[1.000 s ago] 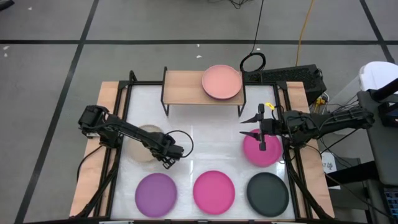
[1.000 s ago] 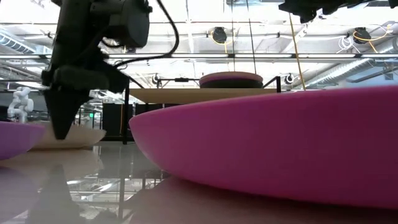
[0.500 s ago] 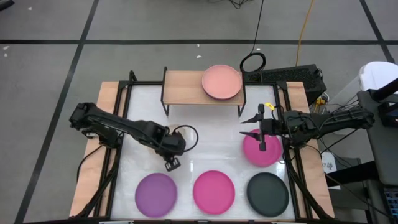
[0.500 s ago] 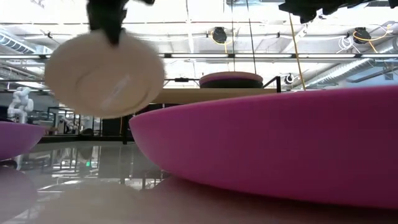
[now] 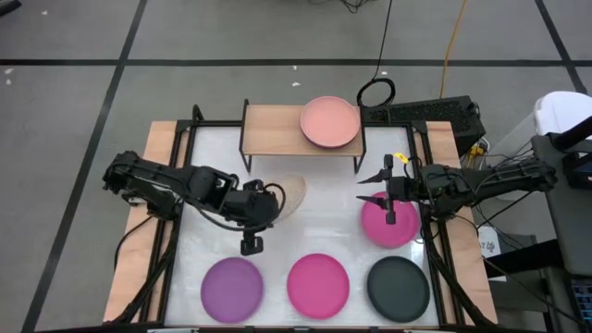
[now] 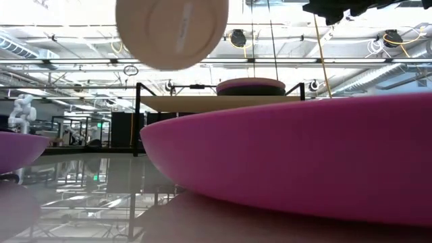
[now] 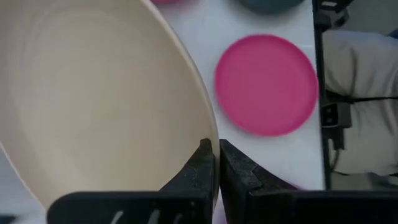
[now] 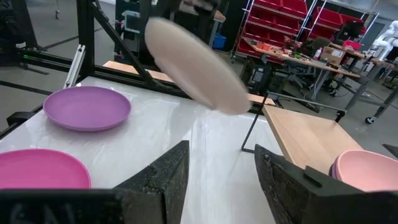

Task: Place and stack plates onto a shelf
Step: Stack the light brown plate on top of the pink plate on the shelf

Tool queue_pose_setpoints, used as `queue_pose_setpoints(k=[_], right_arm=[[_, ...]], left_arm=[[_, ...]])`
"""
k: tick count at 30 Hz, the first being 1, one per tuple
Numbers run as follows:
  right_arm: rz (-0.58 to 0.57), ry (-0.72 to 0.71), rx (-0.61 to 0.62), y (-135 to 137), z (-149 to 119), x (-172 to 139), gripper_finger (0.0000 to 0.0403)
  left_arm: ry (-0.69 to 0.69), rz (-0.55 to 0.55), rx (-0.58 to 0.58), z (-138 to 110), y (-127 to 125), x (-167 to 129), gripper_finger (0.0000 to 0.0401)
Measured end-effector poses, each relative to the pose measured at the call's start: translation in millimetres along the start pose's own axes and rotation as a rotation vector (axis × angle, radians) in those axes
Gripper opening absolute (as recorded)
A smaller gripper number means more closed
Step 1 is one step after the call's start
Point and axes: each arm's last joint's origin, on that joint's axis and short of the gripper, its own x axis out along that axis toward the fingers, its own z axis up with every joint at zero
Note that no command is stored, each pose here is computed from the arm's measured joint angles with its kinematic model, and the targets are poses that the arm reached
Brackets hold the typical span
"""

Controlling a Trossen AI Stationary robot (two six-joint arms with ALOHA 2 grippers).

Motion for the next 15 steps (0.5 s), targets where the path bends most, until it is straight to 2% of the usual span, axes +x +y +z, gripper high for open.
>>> queue_pose_setpoints(k=[7, 12, 15], right_arm=[[0.0, -0.001, 0.0, 0.0, 0.1, 0.0, 0.0165], [-0.003, -0.01, -0.02, -0.2, 1.0, 0.0, 0.0165], [-0.006, -0.02, -0.021, -0.5, 2.0, -0.2, 0.0165]], left_arm=[[-0.071, 0.106, 0.217, 7.4, 2.6, -11.3, 0.0009], [-0.07, 0.334, 0.48, 13.5, 16.8, -9.9, 0.0009], [-0.098, 0.453, 0.578, 25.4, 34.3, -9.8, 0.0009]])
